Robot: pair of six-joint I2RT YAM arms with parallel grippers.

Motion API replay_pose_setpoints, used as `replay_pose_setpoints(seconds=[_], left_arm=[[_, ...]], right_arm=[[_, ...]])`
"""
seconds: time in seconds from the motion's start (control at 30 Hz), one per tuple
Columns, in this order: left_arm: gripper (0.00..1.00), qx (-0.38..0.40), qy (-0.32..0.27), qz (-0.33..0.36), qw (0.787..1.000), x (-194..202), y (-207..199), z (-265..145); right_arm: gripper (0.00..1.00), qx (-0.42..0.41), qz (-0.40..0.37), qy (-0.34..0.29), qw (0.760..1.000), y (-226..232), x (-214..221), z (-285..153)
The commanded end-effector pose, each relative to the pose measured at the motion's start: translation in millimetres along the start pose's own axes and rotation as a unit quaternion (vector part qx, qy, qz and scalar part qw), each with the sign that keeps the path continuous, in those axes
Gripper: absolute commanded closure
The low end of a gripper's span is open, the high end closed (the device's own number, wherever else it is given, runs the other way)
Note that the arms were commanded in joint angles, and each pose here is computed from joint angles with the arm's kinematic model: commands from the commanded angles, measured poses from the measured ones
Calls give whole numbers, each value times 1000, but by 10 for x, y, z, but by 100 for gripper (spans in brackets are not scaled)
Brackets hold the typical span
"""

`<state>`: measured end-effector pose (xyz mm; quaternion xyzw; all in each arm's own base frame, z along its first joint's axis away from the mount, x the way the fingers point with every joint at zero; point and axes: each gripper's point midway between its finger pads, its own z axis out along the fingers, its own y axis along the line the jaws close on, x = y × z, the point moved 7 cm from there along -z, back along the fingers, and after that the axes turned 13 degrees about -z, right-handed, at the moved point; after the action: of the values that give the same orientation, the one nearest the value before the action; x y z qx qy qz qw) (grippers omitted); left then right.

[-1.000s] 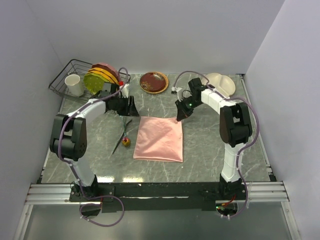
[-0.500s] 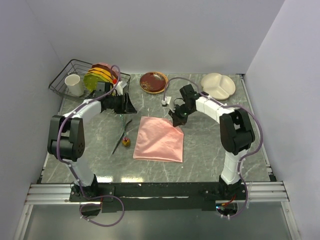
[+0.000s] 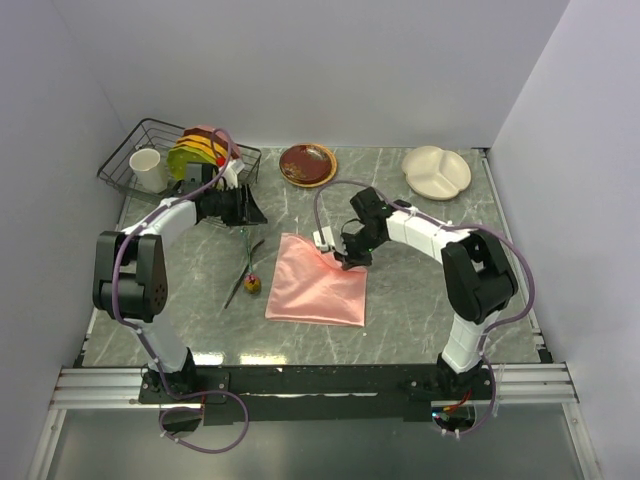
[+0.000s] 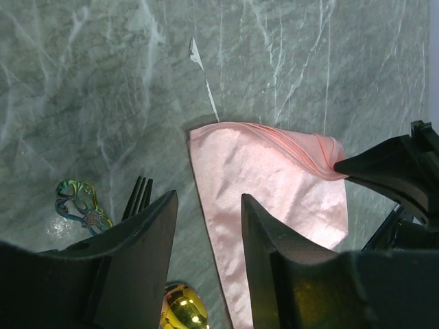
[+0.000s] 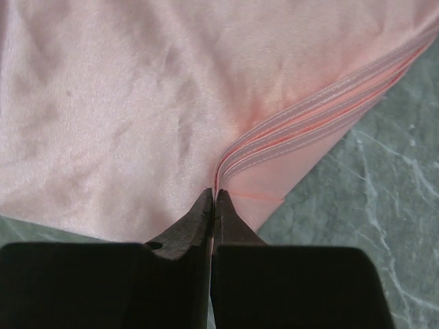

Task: Fold the napkin into a case and place the utensils inside
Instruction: Fold the lower triangle-folded napkin at the center of the board.

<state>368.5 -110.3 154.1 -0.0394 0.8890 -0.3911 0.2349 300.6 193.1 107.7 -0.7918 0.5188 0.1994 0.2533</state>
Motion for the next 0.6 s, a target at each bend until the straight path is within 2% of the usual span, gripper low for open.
replay_pose_setpoints(seconds=[0.0, 0.13, 0.37, 0.47, 0.53, 0.57], left_arm=[[52, 10, -30, 20, 999, -106, -117, -148], [52, 11, -29, 27, 999, -105, -118, -152], [53, 16, -14, 63, 998, -111, -134, -141], [52, 16, -5, 108, 994, -114, -174, -131], [48, 24, 4, 171, 985, -160, -250, -99], [46, 26, 23, 181, 983, -119, -260, -95]], right_arm=[[100, -6, -101, -10, 995, 75, -108, -121], [100, -18, -163, -5, 986, 286, -76, -107], [100, -25, -276, 3, 961, 388, -27, -79], [100, -18, -297, -2, 955, 385, -40, -71], [100, -16, -296, -6, 955, 352, -69, -87], [100, -16, -300, -9, 954, 353, -82, -86]])
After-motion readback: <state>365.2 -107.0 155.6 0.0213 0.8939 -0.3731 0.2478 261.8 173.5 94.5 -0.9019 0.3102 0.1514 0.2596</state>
